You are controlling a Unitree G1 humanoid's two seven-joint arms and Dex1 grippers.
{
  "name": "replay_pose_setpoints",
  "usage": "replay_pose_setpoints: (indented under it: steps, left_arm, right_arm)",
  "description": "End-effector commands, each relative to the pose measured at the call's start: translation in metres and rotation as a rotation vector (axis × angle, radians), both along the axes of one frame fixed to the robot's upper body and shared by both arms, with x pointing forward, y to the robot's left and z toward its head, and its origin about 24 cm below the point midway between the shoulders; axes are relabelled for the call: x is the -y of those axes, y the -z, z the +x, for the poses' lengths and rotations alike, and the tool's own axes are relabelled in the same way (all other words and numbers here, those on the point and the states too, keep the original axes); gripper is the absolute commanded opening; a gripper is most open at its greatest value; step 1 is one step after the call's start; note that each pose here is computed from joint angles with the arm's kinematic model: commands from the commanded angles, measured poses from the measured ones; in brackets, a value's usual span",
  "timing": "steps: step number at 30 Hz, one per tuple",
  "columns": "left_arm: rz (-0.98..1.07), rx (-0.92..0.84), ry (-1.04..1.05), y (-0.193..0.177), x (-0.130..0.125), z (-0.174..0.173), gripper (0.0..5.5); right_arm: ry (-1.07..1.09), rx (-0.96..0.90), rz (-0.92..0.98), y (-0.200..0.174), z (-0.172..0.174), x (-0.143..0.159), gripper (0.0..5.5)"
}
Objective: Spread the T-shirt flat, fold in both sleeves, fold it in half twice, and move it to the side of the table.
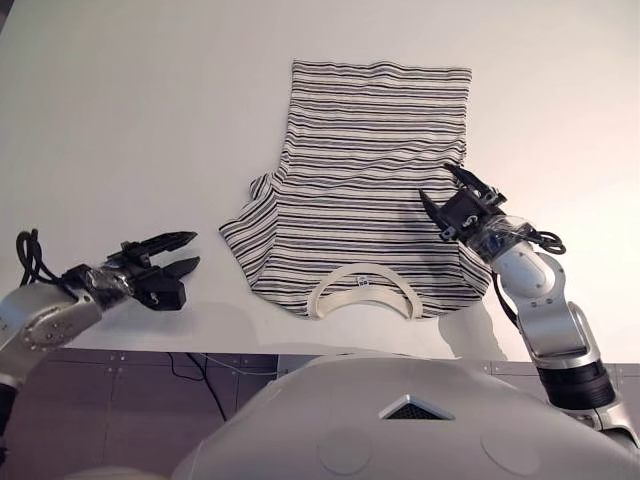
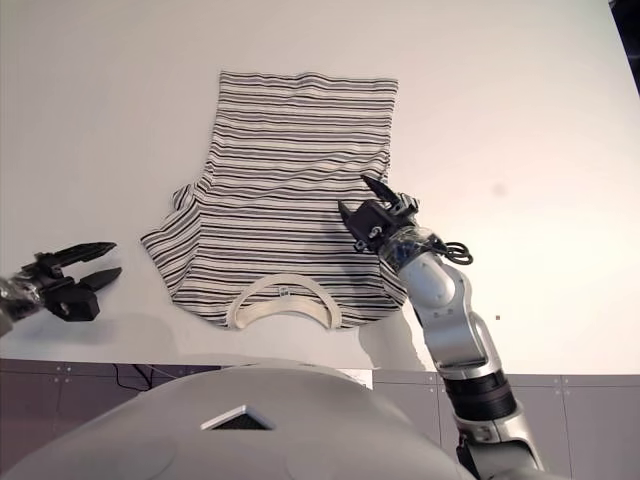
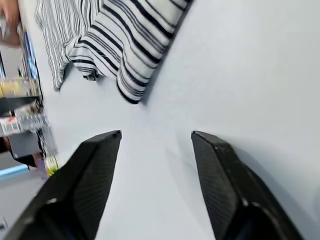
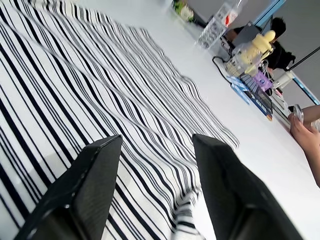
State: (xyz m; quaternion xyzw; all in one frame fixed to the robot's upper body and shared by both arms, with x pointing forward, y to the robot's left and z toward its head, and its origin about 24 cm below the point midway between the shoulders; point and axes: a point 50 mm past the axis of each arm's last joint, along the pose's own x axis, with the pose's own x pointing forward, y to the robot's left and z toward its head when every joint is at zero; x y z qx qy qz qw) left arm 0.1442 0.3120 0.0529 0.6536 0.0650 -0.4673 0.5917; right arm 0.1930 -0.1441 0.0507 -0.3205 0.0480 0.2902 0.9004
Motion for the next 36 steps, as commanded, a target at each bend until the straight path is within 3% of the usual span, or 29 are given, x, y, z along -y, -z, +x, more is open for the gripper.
replay_pose_setpoints:
  steps: [1,6,13,18,24,30,36]
  left_arm:
    - [0.018,-0.044,0.067,0.034,0.021,-0.005,2.97]
    - [-0.026,-0.055,0.092,0.048,0.034,-0.015,2.97]
    - [0.020,-0.034,0.043,0.058,0.025,-0.017,2.97]
    - [0.006,-0.034,0.063,0.066,0.035,-0.019,2.13]
    - [0.052,-0.004,0.008,0.071,0.028,-0.016,0.98]
    - [0.051,0.034,-0.015,0.073,0.025,-0.017,0.51]
    - [0.013,0.003,0.061,0.065,0.043,-0.022,0.11]
  right_arm:
    - [-0.009,0.020,-0.005,-0.003,0.003,-0.001,2.58]
    - [-0.030,0.041,-0.006,-0.008,0.012,-0.003,2.58]
    - [-0.013,0.042,0.000,-0.006,0.012,-0.003,2.58]
    - [-0.018,0.053,0.000,-0.009,0.018,-0.002,2.58]
    - [-0.021,0.058,0.009,-0.009,0.019,-0.005,2.58]
    - [-0.022,0.060,0.027,-0.009,0.018,-0.009,2.58]
    - [-0.018,0.059,0.030,-0.010,0.017,-0.008,2.58]
